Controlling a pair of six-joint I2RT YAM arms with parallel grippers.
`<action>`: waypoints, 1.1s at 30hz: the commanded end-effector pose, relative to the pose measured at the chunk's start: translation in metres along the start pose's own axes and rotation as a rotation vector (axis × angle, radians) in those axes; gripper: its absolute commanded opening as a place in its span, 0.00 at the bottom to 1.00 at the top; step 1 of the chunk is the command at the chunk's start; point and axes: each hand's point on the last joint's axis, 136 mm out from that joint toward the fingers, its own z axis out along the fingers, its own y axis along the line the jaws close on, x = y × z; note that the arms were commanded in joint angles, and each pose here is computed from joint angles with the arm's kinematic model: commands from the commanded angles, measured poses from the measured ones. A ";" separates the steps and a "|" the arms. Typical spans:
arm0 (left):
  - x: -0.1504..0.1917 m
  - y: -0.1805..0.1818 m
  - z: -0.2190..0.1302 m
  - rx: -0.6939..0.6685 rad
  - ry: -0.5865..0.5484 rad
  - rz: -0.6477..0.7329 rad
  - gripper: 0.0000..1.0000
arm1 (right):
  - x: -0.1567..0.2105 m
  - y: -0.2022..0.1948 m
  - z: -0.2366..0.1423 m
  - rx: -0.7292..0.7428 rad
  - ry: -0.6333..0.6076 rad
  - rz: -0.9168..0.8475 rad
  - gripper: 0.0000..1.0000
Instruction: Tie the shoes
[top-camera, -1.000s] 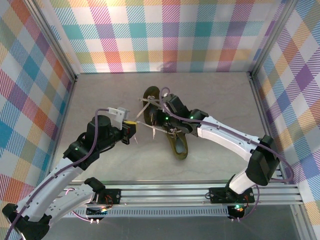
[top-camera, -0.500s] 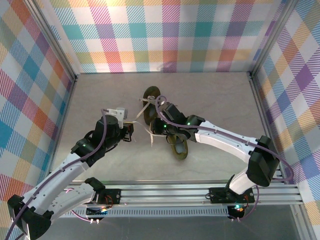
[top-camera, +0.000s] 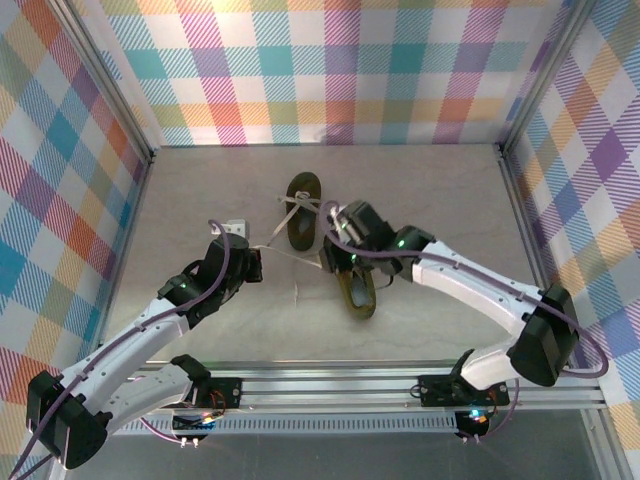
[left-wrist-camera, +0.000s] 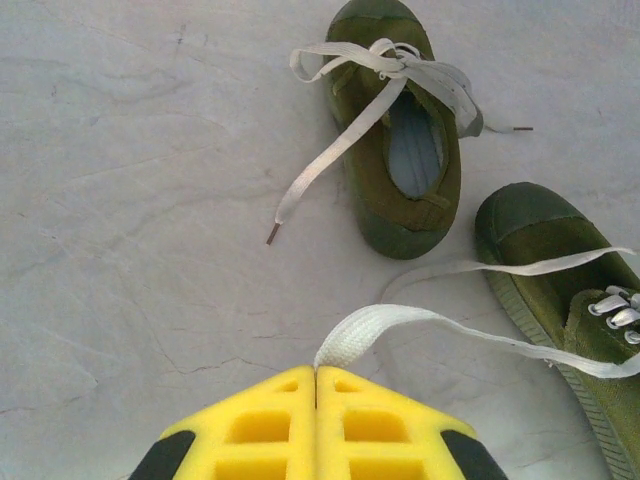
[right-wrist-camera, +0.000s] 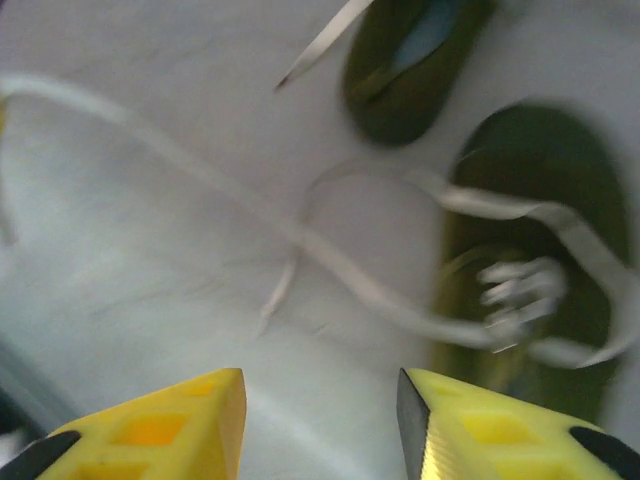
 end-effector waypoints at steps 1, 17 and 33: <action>0.003 0.007 0.002 -0.030 0.007 -0.015 0.00 | -0.005 -0.049 0.008 0.116 0.077 -0.196 0.47; 0.006 0.000 0.004 -0.006 0.040 -0.004 0.00 | 0.006 -0.078 0.079 -0.152 0.312 -0.076 0.56; -0.008 -0.027 -0.003 0.114 0.063 -0.041 0.00 | 0.018 -0.088 0.096 -0.135 0.378 -0.010 0.38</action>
